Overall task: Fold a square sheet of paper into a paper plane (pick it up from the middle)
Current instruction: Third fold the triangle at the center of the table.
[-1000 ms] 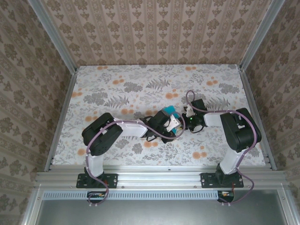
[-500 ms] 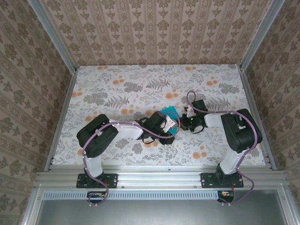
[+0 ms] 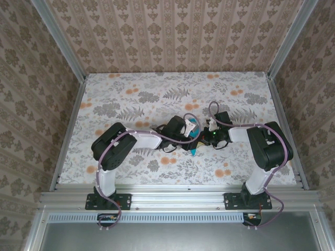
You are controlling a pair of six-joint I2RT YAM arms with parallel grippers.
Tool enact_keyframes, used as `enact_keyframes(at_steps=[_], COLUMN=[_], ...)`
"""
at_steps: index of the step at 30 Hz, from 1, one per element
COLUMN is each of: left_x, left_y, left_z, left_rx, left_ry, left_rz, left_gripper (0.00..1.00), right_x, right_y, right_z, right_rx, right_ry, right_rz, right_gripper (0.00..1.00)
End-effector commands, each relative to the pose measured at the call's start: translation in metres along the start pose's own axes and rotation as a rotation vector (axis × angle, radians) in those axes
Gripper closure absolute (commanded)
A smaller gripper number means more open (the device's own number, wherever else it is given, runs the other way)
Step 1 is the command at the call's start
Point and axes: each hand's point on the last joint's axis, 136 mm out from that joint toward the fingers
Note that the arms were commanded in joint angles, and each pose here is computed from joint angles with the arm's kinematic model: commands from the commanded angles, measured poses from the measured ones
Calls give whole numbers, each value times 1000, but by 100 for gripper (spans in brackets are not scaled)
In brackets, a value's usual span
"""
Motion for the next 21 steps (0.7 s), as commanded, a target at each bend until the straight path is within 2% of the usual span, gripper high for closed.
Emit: enact_keyframes(at_steps=[1,10,21], left_x=[-13,-48,-80], left_y=[9,15,5], left_z=[4,-6,-26], left_rx=[14,-3,53], left_ry=[-7,50,229], left_rz=[66,179,325], left_gripper=[84,86,87], right_x=[-7,-4,-3], right_y=[0,-2,-6], right_z=[-35,-34,-38], right_rx=[-121,-133,-168], right_ry=[67,63,61], right_rz=[-6,-18,-32], right_gripper=[94,95,95])
Point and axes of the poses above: each hand's point on the last joint's axis, 136 mm out from that joint toward the fingers, its own y axis out along the fingers, its own z axis along the line the jaws close on, x = y × z, and after that the axes turned 9 degrees about y, right-handed
